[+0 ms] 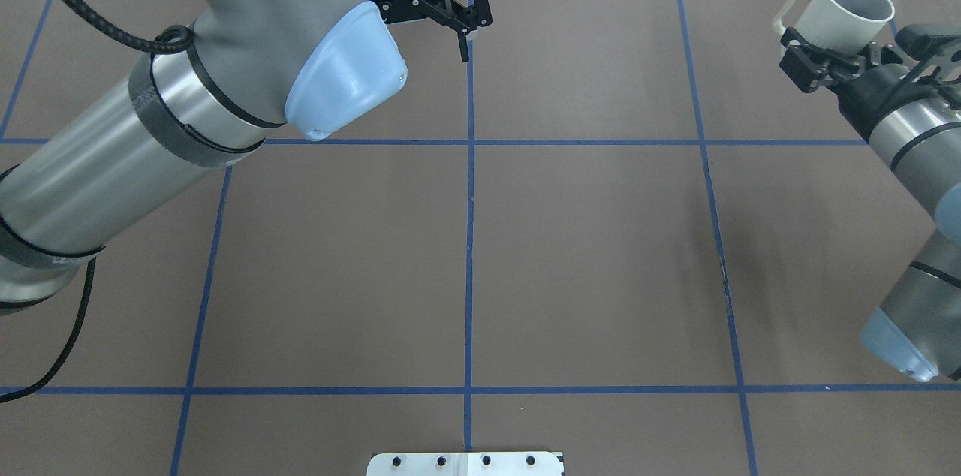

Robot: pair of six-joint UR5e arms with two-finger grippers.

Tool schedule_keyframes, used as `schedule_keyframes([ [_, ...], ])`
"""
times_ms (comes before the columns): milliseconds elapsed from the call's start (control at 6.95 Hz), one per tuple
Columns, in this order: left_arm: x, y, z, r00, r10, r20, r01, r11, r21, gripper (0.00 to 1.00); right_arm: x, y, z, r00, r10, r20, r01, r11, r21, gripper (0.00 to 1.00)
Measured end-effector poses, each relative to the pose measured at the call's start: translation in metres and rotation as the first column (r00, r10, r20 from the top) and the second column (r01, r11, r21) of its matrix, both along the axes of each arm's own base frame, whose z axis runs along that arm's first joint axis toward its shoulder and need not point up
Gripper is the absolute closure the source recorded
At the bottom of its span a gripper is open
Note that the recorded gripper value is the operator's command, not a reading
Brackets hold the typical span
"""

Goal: Left arm hands cup to right arm to dump lemon

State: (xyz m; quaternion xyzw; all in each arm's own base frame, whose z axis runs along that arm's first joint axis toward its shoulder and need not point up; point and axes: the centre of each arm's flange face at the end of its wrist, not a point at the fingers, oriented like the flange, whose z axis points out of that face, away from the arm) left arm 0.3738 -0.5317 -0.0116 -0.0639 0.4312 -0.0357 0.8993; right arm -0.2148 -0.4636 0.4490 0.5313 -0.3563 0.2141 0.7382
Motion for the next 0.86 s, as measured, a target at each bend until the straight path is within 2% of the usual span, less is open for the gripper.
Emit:
schedule_keyframes([
  [144,0.000,0.000,0.000,1.000,-0.001,0.000,0.001,1.000,0.000,0.00,0.016,0.005,0.015,0.999,0.016,0.048,-0.014,0.999,-0.031,1.00],
  [288,0.000,0.000,0.000,1.000,-0.001,0.001,0.001,1.000,0.001,0.00,0.029,0.013,0.030,0.988,0.036,0.150,-0.028,0.998,-0.052,1.00],
  [432,0.001,0.000,0.000,1.000,-0.002,0.002,0.002,1.000,0.002,0.00,0.044,0.029,0.053,0.974,0.035,0.226,-0.020,0.998,-0.067,1.00],
  [720,0.005,0.002,0.001,1.000,-0.010,0.013,0.010,1.000,0.003,0.00,0.086,0.074,0.110,0.958,0.031,0.286,-0.001,0.995,-0.103,1.00],
  [864,0.009,0.005,0.000,1.000,-0.012,0.015,0.012,1.000,-0.002,0.00,0.108,0.095,0.146,0.939,0.039,0.341,0.003,0.993,-0.121,1.00],
])
